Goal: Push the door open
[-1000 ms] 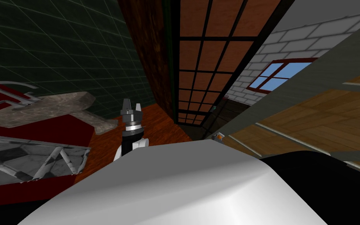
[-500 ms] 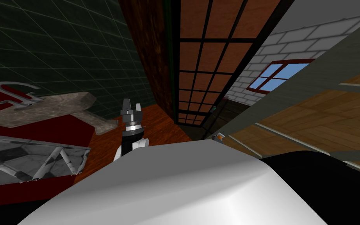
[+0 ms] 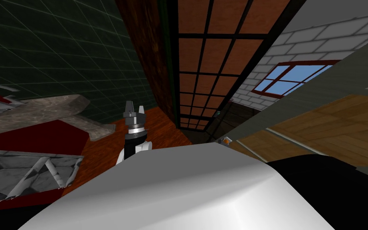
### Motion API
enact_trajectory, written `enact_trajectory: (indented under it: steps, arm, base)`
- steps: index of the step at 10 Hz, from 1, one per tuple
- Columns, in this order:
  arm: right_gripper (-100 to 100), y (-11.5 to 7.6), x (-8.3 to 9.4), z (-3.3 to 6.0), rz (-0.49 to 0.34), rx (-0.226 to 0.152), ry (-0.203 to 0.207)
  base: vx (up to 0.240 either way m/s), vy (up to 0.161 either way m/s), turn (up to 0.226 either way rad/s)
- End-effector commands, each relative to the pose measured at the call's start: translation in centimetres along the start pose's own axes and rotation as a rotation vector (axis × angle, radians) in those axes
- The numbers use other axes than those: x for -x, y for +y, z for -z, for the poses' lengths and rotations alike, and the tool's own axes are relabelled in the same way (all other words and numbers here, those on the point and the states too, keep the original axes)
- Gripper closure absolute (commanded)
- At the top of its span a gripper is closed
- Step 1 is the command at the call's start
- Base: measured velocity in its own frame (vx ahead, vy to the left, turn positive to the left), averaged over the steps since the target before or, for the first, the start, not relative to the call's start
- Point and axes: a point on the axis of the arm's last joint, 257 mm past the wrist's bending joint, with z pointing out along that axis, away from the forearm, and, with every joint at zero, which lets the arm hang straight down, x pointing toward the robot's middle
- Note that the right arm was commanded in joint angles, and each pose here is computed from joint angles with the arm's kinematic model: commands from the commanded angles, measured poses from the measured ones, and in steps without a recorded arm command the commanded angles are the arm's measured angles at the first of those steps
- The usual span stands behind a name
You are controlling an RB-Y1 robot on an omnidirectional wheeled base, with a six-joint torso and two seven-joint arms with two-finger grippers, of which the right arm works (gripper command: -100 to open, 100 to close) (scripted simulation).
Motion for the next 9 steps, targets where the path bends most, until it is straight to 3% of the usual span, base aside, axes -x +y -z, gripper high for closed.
enact_trajectory:
  steps: [1,9]
  arm:
    - [100,1.6,-0.4,-0.32,0.001,0.041,0.011]
    - [100,7.3,-0.4,-0.92,-0.001,0.217,0.008]
  base:
    - [0.170,-0.161,-0.016]
    - [0.158,-0.142,-0.023]
